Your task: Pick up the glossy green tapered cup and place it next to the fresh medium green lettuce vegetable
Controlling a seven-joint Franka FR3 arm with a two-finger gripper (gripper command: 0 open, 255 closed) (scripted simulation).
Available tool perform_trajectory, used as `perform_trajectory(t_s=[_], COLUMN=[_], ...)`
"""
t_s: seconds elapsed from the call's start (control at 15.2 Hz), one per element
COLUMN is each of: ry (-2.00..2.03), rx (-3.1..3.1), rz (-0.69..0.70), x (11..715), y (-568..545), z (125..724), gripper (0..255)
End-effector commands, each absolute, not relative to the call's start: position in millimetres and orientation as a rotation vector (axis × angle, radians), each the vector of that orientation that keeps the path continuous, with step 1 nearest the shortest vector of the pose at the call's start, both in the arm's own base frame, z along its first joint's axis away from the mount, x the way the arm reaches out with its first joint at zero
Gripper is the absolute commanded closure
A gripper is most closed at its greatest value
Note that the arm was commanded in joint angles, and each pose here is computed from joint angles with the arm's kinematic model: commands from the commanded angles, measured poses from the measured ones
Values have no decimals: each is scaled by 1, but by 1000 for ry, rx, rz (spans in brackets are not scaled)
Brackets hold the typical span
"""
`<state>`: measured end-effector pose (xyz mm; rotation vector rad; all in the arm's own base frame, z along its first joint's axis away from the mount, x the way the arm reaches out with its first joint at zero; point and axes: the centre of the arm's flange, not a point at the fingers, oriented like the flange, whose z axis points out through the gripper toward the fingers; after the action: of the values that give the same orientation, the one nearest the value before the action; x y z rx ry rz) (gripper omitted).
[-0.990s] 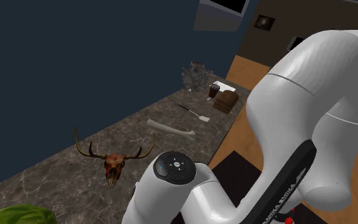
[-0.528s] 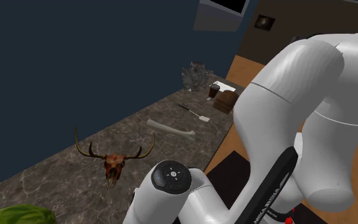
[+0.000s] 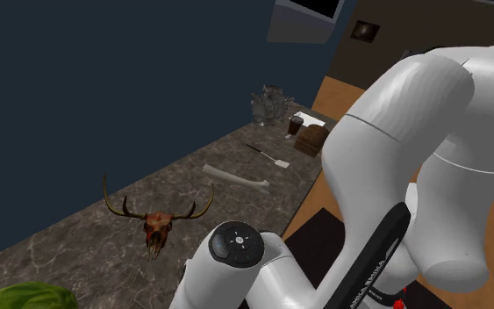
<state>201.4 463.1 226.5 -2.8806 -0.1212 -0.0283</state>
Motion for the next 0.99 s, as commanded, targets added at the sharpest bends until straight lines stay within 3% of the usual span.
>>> perform_trajectory(t_s=[0.0,0.4,0.92], ry=[-121,-121,-121], rx=[-2881,-2881,-2881], rz=[-28,-28,-28], x=[201,201,201], y=[463,450,450], z=[226,275,275], gripper=[0,0,0])
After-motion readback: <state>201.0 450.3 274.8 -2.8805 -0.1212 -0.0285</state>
